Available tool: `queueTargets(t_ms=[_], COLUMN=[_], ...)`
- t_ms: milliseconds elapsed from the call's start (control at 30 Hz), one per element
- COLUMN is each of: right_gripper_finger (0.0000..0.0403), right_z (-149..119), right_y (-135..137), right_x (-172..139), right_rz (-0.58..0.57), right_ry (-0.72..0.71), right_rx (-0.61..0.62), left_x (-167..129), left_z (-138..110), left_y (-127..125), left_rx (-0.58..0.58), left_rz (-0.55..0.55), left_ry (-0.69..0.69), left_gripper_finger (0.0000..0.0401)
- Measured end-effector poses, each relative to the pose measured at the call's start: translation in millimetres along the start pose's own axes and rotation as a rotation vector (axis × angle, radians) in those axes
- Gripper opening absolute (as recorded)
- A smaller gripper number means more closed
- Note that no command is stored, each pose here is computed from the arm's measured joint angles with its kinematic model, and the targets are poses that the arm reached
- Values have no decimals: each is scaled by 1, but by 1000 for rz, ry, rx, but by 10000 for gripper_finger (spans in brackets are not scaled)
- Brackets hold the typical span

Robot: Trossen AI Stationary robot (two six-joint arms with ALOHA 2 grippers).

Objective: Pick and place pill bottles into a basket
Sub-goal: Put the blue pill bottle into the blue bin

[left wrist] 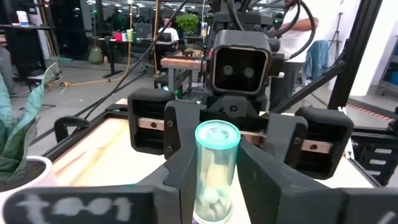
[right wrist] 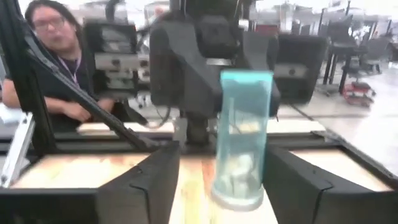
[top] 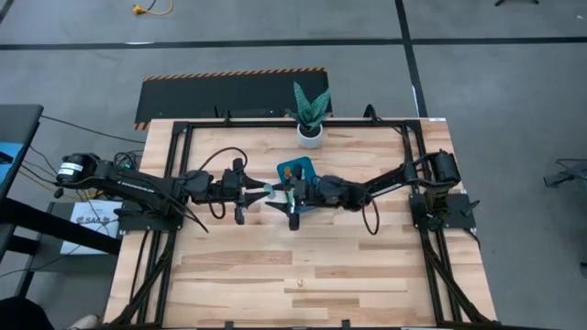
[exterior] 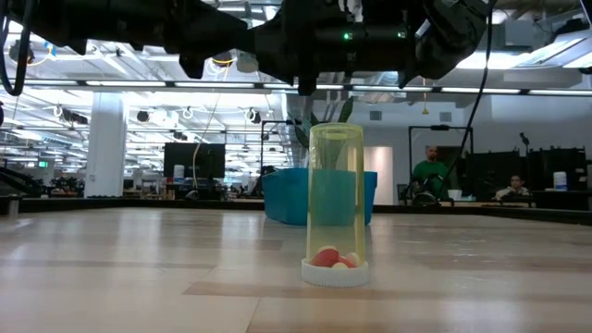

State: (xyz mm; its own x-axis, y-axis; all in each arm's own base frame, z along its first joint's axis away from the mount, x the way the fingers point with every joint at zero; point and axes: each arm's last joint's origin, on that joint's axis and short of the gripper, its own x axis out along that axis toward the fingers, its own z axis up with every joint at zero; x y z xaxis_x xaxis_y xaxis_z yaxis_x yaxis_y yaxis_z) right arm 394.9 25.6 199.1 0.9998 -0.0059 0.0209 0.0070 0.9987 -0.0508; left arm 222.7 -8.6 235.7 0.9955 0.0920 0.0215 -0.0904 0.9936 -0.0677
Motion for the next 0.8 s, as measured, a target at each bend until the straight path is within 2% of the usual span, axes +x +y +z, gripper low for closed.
queueTargets(t_ms=[233,367,600,800], right_gripper_finger=[248,255,256,256], right_z=[-3,13,31,19], right_y=[-2,-5,-4,9], right_x=[-7,-21,-64,-103], right_rz=[-101,-119,-312,-412], right_ry=[190,297,594,603], right_rx=[-14,-32,-40,39], left_x=[0,0,0,19], left_z=[-5,-7,-8,-15], left_y=[1,2,9,17], left_rx=[9,12,15,21], left_rz=[34,52,95,85], left_ry=[53,72,81,61], left_gripper_finger=[83,85,86,86])
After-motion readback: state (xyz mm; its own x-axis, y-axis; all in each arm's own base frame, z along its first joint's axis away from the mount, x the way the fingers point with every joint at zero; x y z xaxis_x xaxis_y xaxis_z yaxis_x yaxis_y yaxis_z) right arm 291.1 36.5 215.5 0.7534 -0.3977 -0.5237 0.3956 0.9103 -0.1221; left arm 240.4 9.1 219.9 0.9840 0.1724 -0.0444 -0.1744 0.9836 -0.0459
